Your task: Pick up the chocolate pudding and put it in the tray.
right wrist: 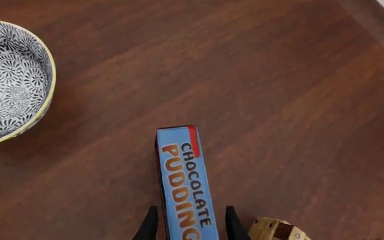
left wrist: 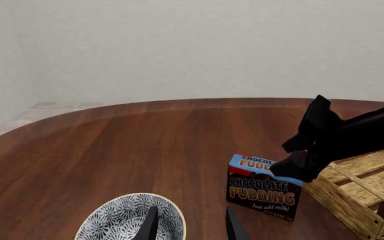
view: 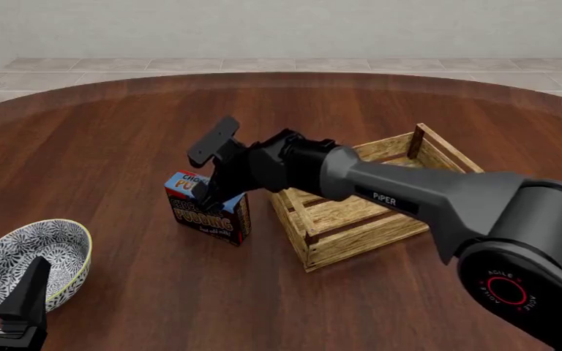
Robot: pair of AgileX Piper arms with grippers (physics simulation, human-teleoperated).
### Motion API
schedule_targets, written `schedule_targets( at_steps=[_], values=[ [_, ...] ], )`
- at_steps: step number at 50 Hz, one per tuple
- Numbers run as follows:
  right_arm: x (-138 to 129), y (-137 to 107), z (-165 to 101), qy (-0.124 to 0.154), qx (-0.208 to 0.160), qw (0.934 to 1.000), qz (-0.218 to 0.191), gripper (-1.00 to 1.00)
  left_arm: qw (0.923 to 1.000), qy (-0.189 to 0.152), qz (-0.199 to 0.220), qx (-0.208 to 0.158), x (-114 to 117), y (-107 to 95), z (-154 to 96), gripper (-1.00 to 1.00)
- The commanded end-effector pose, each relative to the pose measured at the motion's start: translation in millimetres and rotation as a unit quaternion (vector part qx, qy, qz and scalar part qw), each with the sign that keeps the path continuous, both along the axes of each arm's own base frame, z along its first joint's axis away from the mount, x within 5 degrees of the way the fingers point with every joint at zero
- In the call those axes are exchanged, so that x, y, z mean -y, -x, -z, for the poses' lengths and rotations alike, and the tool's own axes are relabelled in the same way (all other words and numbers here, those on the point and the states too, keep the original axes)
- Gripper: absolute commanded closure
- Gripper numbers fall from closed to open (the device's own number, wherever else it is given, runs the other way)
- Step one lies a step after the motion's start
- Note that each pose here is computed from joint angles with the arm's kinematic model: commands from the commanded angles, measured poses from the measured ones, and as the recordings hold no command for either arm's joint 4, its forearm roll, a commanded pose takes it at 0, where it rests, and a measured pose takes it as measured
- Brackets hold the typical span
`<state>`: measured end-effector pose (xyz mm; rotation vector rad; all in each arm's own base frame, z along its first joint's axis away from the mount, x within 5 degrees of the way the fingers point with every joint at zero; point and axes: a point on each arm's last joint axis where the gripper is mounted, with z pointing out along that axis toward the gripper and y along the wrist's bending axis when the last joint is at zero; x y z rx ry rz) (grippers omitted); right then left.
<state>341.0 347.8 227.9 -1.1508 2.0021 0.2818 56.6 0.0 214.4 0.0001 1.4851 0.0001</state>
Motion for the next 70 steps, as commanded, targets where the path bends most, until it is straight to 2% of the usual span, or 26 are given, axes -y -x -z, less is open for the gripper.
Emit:
schedule_targets(
  at_steps=[1, 70],
  values=[
    [-1, -1, 6, 0.001, -0.004, 1.0, 0.002, -1.0, 1.0, 0.0, 0.0, 0.0, 0, 0, 0, -1.0],
    [0, -7, 27, 0.003, -0.021, 0.9996, 0.016, -1.0, 1.0, 0.0, 0.0, 0.0, 0, 0, 0, -1.0]
  ],
)
